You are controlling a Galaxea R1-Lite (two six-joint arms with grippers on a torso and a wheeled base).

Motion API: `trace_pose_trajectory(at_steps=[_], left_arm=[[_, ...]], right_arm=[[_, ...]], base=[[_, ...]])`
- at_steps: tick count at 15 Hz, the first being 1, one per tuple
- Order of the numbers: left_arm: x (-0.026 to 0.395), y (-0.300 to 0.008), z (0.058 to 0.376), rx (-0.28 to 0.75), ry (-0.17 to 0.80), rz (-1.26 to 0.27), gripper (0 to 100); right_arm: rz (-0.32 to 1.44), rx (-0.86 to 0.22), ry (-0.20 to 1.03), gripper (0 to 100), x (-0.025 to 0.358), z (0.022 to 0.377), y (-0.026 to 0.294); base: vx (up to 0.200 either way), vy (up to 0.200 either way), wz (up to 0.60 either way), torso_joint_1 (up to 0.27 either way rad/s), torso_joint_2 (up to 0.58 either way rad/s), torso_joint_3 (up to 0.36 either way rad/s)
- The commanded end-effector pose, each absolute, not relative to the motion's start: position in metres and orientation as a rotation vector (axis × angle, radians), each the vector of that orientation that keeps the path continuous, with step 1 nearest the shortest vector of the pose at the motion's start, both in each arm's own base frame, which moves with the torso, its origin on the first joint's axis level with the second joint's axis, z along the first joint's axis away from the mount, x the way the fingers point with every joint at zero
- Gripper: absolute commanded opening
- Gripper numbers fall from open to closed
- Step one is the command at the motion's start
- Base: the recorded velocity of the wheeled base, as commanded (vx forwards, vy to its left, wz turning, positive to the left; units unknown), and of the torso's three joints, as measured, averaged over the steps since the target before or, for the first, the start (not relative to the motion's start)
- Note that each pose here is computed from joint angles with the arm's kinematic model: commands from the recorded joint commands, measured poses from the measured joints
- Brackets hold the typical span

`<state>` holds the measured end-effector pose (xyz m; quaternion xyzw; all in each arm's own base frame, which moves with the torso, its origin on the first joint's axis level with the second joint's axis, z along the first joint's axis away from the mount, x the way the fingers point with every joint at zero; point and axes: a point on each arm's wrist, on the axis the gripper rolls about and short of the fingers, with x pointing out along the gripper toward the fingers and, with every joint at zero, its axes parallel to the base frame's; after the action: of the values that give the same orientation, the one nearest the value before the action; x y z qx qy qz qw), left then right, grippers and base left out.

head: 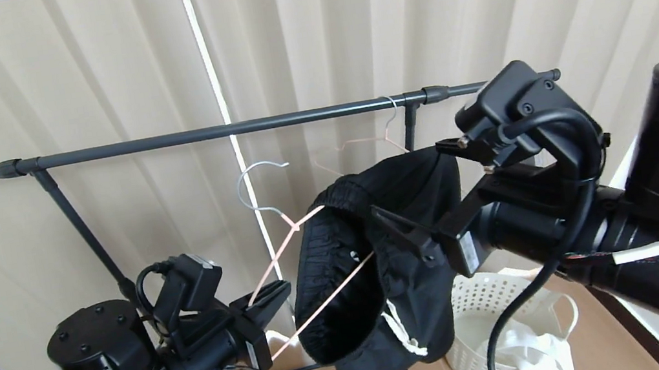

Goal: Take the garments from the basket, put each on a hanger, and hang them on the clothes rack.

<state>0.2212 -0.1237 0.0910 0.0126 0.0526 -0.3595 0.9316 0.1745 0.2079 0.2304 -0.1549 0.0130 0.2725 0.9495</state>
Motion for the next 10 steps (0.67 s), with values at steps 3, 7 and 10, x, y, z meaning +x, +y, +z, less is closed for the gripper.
trace_pose_trajectory(at_steps=[3,7,10], left_arm=[[0.224,-0.109,0.088,0.055,0.113,-0.743,0],[0.221,-0.104,0.084,0.117,0.105,-0.862,0],[0.213,-0.103,0.077,0.165,0.119,-0.926,0]], right_arm=[[0.655,-0.368,0.064,100,0.186,0.256,0.16],[0.908,-0.543,0.207,100,0.205,0.273,0.115],[1.045,-0.654,0.36,100,0.219,0.284,0.115]], base=[[0.0,0.0,0.0,0.0,0.0,0.0],[0.0,0.0,0.0,0.0,0.0,0.0],[0.0,0.0,0.0,0.0,0.0,0.0]])
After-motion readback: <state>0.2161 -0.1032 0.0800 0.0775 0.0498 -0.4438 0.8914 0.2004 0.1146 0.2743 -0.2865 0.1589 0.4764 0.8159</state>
